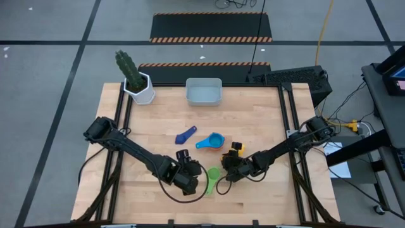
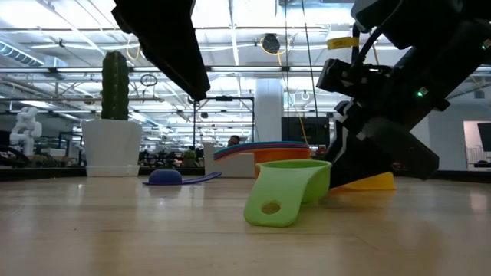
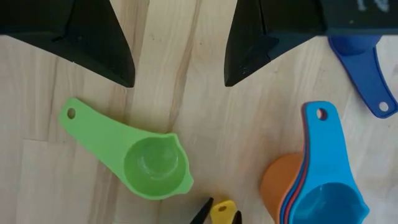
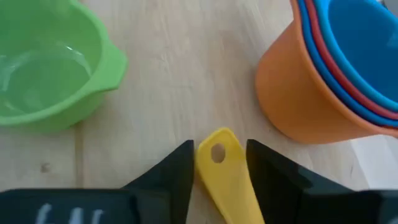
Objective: Nest measuring cups in basket
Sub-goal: Stack the yellow measuring cup on top of the light blue measuring cup
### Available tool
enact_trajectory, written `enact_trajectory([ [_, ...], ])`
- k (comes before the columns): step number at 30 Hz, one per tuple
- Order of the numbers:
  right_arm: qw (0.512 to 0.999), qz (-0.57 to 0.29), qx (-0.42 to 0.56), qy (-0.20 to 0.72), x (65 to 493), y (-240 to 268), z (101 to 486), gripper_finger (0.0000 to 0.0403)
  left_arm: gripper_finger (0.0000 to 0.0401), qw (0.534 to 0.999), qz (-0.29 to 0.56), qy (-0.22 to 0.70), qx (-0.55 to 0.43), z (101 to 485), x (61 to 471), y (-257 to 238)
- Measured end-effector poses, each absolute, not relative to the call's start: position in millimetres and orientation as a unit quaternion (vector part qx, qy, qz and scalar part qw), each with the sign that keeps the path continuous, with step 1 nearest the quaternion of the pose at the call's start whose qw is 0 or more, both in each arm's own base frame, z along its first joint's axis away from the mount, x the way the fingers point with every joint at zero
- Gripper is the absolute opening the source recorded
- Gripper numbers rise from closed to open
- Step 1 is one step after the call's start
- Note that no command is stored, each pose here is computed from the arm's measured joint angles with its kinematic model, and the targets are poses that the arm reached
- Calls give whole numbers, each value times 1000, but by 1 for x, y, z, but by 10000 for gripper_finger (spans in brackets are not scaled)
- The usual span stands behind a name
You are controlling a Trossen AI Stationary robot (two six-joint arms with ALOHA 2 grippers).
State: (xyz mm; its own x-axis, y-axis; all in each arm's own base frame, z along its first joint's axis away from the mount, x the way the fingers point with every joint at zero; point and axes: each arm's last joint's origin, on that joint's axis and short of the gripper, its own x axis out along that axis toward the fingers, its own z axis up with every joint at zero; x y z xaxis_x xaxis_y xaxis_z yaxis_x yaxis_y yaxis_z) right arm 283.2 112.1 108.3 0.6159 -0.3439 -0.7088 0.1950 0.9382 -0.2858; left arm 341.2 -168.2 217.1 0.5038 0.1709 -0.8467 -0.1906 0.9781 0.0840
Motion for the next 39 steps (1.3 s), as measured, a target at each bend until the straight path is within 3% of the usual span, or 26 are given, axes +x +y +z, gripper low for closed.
enact_trajectory([
  [12,892,-160,-90,414,282,112,108,7,250,867,104,487,-9,217,341,-168],
  [29,898,-149,-45,412,275,111,129,1,250,873,100,478,-6,218,343,-169],
  [39,919,-111,-15,377,268,118,159,0,250,924,58,378,12,231,365,-172],
])
